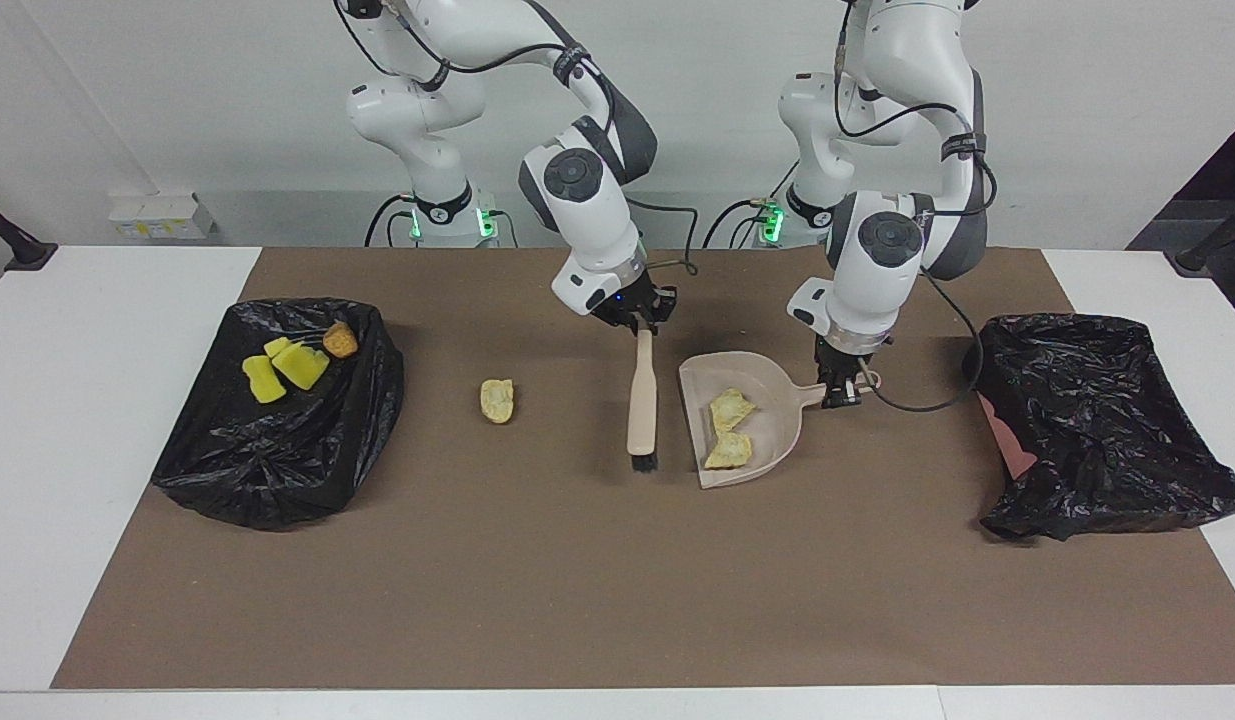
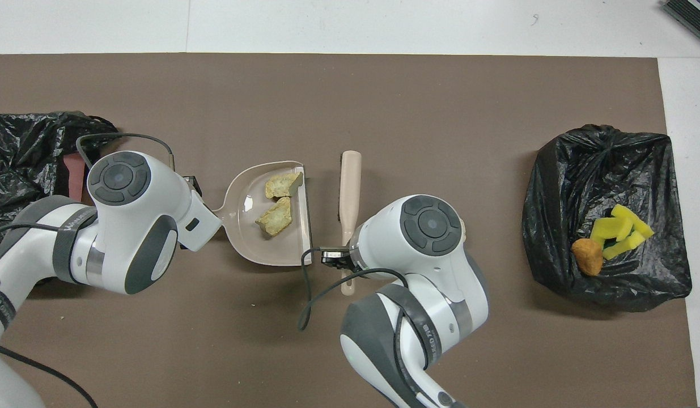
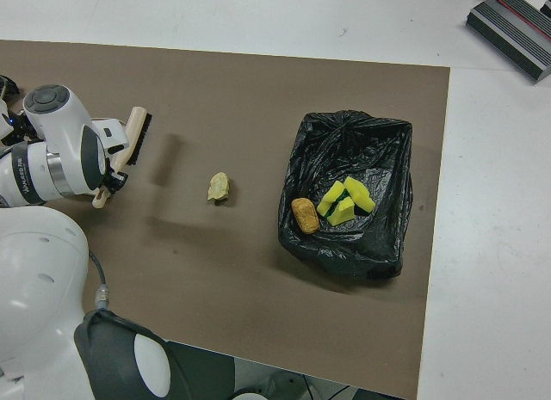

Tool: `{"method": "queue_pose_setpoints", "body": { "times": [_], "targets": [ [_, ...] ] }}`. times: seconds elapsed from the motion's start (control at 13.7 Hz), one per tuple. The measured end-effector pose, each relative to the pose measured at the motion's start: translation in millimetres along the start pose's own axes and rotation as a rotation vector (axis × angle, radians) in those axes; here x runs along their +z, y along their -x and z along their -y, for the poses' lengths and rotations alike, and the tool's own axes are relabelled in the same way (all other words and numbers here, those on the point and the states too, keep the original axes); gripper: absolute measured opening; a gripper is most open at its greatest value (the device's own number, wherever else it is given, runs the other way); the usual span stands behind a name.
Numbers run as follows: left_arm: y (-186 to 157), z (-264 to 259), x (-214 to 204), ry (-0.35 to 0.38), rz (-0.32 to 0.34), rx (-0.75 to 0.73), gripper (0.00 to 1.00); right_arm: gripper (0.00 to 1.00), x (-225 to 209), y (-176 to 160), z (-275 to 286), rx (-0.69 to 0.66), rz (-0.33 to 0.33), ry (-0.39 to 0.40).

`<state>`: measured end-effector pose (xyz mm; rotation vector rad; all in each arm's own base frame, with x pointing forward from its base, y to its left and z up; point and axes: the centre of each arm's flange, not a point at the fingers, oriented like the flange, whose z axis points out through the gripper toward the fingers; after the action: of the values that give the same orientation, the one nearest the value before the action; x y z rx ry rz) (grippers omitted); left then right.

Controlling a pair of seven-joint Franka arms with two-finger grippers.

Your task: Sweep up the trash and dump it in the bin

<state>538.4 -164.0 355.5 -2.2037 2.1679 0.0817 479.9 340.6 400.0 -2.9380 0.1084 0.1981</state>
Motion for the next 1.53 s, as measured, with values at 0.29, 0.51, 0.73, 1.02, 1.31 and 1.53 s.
{"method": "queue_pose_setpoints", "body": {
  "times": [0.29, 0.51, 0.73, 1.02, 1.31, 1.53],
  "targets": [
    [0.0, 0.0, -0.1, 0.000, 0.000, 0.000, 0.33, 0.26, -15.4, -2.6, -71.7, -0.002, 0.097, 0.314],
    [0.1, 0.0, -0.2, -0.001, 0.000, 0.000, 0.33, 0.26, -21.5, -14.1, -126.1, 0.000, 0.141, 0.512],
    [0.1, 0.0, -0.7, -0.002, 0.000, 0.001, 0.33, 0.26, -17.3, -9.7, -149.3, -0.036, 0.166, 0.600],
    [0.2, 0.1, -0.7, -0.003, 0.001, 0.001, 0.33, 0.26, 7.5, 6.9, -178.6, -0.047, 0.192, 0.601],
    [0.4, 0.4, -0.8, -0.004, 0.001, 0.001, 0.33, 0.26, 31.1, 21.7, -147.5, -0.067, 0.173, 0.458],
    [0.6, 0.4, -0.8, -0.004, 0.001, 0.001, 0.33, 0.26, 50.8, 36.4, -103.0, -0.104, 0.117, 0.334]
  ]
}}
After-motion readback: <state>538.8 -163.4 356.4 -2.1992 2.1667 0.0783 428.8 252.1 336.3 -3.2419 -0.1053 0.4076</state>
